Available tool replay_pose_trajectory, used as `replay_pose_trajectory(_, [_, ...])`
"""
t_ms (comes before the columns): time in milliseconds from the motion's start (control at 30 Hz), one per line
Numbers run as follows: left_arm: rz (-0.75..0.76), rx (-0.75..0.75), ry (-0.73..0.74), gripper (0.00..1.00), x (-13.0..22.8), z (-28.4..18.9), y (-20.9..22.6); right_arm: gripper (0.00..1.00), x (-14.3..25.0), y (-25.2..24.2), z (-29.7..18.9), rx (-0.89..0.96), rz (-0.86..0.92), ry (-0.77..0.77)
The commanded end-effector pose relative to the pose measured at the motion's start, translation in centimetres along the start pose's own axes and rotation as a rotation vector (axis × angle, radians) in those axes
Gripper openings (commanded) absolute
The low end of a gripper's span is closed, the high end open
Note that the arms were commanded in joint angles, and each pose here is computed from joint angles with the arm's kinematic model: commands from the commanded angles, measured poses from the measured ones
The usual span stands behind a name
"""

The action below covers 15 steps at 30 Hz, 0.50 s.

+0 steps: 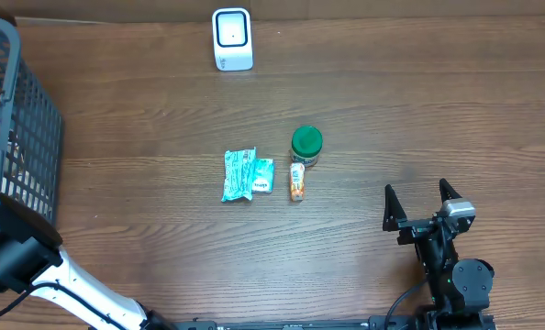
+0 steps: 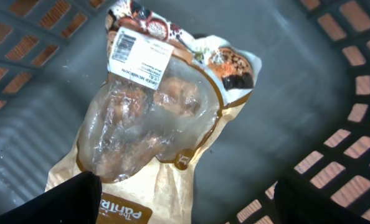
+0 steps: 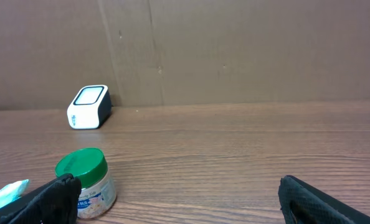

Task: Scan the item barcode
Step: 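Grasp clear dried-mushroom bag in basket with left gripper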

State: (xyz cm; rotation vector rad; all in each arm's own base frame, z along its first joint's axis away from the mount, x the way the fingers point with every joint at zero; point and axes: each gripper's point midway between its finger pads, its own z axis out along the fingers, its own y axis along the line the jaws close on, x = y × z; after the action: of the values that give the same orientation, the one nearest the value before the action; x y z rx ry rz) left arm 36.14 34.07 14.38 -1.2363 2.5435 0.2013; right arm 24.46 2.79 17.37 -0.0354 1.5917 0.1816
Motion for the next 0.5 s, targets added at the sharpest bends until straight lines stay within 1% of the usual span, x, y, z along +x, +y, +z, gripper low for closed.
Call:
replay_pose_trajectory(0, [0.029,-0.036,0.022,0.96,0.7,1.7,0.5,1.0,0.3,0.1,0.0,-0.005,0.004,0.0])
replay_pose_trajectory(267, [0.05,-0.042,0.037,0.98,1.6,4.5,0.5,1.0,0.3,0.1,0.0,-0.005,0.004,0.0])
replay_pose_trajectory(300, [0.055,-0.041,0.032,0.99,1.5,4.6,0.5,1.0,0.3,0.1,0.0,-0.005,0.004,0.0])
replay_pose_trajectory(467, [0.055,-0.041,0.025,1.0,1.3,4.8,0.5,1.0,0.3,0.1,0.0,-0.005,0.004,0.0])
